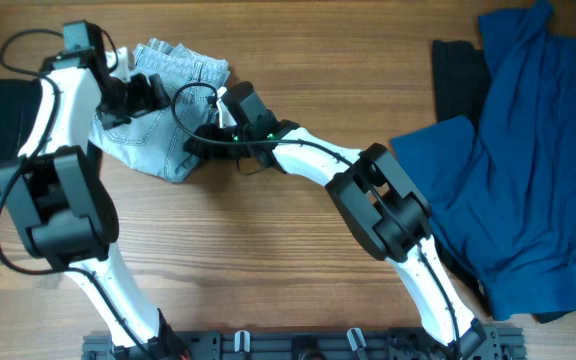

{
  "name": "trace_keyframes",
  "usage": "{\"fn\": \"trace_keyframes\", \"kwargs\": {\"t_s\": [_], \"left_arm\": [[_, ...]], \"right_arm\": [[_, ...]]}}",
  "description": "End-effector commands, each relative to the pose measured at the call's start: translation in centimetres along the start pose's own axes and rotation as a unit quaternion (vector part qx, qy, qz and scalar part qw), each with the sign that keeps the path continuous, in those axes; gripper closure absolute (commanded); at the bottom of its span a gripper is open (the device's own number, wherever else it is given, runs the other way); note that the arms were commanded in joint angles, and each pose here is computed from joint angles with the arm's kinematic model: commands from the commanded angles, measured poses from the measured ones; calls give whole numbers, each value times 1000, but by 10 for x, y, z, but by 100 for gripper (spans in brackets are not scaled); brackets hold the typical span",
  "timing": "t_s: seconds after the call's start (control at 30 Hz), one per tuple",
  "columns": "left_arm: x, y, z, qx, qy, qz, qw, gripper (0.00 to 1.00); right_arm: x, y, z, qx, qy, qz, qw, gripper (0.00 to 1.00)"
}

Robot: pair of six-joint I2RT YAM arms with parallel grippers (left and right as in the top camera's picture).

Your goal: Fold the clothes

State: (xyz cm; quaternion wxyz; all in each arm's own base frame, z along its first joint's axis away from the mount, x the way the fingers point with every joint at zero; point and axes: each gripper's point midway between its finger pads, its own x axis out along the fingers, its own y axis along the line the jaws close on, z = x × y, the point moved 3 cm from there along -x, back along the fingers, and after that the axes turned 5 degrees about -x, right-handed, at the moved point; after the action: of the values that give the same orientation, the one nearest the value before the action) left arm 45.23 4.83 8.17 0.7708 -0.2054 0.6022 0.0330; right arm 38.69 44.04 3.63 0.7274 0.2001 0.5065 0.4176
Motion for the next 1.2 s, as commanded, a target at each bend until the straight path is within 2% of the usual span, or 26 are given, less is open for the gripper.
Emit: {"fn": "trace_keyframes", "kwargs": {"t_s": [0.0,0.07,0.1,0.2,0.27,0.33,0.5,0.63,0.77,0.87,1.0,1.07,1.17], "left_arm": [[26,-7,-23,-1,45,-7,999,5],[33,-10,-35,3,63,-4,998,3],[35,-11,-40,3,69,-3,998,3],[43,-19,-62,0,105,-14,994,2],[43,-29,-69,1,121,-34,992,1],[40,-47,-75,10,130,-64,989,0],[29,-73,-88,35,142,-71,987,0],[37,-93,-112,62,170,-67,981,2],[47,-137,-165,123,224,-79,964,3],[50,-167,-198,154,247,-74,954,3],[46,-196,-235,199,270,-79,939,2],[35,-195,-220,213,234,-58,947,0],[-31,-175,-142,184,103,-35,977,0]], "right_arm": [[13,-10,-10,5,2,-18,1000,71],[13,-12,-14,14,6,-26,1000,91],[13,-14,-16,17,12,-30,999,96],[-5,-38,-20,49,40,-68,996,96],[-26,-47,-11,40,42,-92,994,96],[-70,-71,-3,55,43,-189,979,96],[-137,-98,-1,78,69,-272,956,96],[-212,-117,14,127,43,-337,932,96],[-315,-122,40,153,-26,-365,918,96],[-377,-127,42,172,-62,-379,907,96],[-405,-134,36,183,-65,-390,900,96],[-407,-135,32,186,-57,-392,899,95],[-407,-135,32,185,-57,-392,900,96]]}}
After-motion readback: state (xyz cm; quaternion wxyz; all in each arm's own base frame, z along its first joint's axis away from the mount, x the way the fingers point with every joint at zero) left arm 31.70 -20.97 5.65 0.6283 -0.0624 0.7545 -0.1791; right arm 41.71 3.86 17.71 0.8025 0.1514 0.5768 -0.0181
